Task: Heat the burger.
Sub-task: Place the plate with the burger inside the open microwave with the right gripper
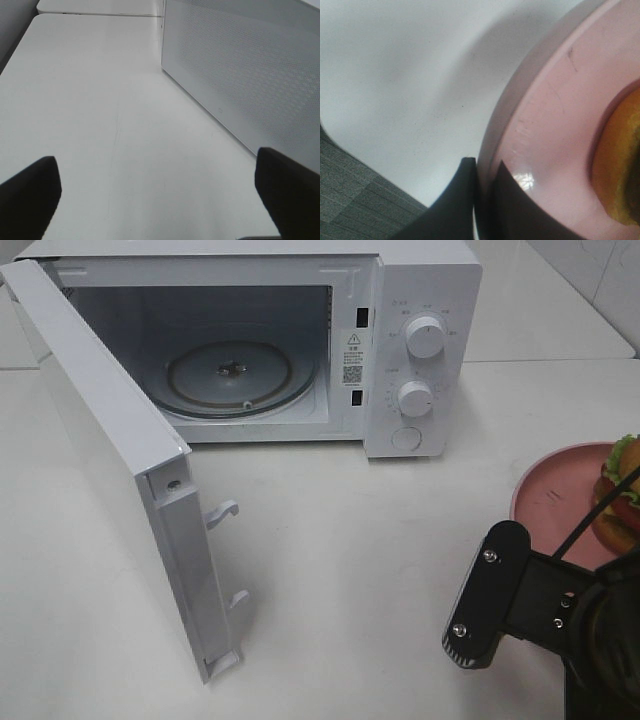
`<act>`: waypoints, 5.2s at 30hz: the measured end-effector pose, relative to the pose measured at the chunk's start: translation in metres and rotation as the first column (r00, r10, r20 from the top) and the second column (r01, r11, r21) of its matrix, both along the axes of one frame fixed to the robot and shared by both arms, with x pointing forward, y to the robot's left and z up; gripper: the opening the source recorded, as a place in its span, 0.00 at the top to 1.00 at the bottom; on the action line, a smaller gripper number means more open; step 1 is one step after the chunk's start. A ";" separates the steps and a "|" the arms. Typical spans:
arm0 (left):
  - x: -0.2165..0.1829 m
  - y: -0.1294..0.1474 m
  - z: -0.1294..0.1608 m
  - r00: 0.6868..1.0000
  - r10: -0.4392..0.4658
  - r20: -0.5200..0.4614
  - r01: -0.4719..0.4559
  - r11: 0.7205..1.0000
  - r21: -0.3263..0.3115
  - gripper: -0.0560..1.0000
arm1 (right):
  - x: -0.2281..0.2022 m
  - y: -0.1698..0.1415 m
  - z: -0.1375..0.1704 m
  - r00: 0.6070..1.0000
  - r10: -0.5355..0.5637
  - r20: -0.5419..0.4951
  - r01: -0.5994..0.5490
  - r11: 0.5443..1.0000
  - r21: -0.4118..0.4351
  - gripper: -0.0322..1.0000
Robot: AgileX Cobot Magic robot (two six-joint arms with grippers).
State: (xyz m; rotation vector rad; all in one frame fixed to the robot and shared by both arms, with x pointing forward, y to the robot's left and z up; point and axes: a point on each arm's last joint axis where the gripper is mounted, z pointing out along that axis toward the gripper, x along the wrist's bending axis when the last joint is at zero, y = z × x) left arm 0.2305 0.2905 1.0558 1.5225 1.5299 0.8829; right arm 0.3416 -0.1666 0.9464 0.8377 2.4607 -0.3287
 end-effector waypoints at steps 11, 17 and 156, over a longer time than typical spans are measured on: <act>0.000 0.000 0.000 1.000 0.000 0.000 0.000 1.000 0.000 0.02 | 0.004 0.009 -0.002 0.976 0.215 -0.029 -0.215 0.976 0.019 0.91; 0.000 0.000 0.000 1.000 0.000 0.000 0.000 1.000 0.000 0.02 | 0.007 0.014 -0.003 0.943 0.331 -0.026 -0.330 0.943 0.028 0.91; 0.000 0.000 0.000 1.000 -0.001 0.000 0.001 1.000 -0.001 0.02 | 0.142 0.086 0.038 0.240 0.971 -0.001 -0.963 0.238 0.122 0.89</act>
